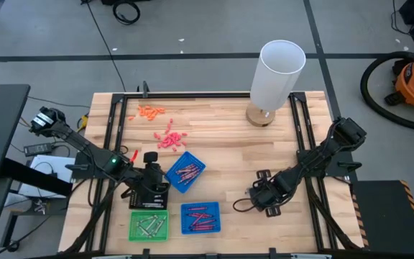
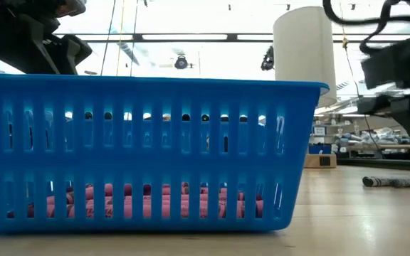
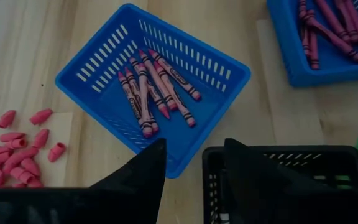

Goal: Sort crayons
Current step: Put the white crayon into the green bin

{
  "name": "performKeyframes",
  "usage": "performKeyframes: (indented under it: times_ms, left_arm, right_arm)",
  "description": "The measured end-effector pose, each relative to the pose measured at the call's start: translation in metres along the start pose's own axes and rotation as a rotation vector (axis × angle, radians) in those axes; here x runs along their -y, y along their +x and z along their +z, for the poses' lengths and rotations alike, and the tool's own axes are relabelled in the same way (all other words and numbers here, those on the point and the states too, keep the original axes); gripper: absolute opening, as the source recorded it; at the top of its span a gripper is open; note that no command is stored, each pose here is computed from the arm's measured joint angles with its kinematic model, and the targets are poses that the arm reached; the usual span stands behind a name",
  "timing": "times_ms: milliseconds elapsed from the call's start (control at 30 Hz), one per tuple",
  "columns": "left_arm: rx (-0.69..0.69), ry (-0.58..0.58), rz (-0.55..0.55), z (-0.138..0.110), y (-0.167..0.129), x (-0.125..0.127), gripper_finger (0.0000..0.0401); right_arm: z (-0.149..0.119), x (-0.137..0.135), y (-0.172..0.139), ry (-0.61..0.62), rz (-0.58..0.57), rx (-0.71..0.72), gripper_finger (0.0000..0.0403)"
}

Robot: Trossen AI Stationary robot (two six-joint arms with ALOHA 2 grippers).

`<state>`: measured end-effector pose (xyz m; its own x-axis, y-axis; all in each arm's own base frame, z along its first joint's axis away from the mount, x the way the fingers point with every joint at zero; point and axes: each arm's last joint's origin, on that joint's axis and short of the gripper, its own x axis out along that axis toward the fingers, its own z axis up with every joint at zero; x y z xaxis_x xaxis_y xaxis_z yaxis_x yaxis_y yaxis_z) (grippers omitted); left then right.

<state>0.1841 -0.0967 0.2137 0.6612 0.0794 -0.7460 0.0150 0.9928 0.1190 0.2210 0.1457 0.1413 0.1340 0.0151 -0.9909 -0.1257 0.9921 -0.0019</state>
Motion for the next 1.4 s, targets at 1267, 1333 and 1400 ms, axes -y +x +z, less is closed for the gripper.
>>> performKeyframes:
  times_ms: [1267, 1333, 1400]
  left_arm:
    - [0.041, -0.018, 0.003, 0.004, 0.0, 0.001, 0.0174]
    - [0.063, -0.02, 0.036, 0.005, 0.0, 0.0, 0.0176]
    - [0.081, -0.006, 0.047, 0.007, 0.0, 0.0, 0.0182]
  right_arm:
    - [0.019, 0.002, -0.012, -0.064, -0.002, 0.081, 0.0029]
    - [0.026, 0.004, -0.016, -0.073, -0.04, 0.118, 0.003]
    - [0.031, 0.007, -0.019, -0.08, -0.081, 0.146, 0.003]
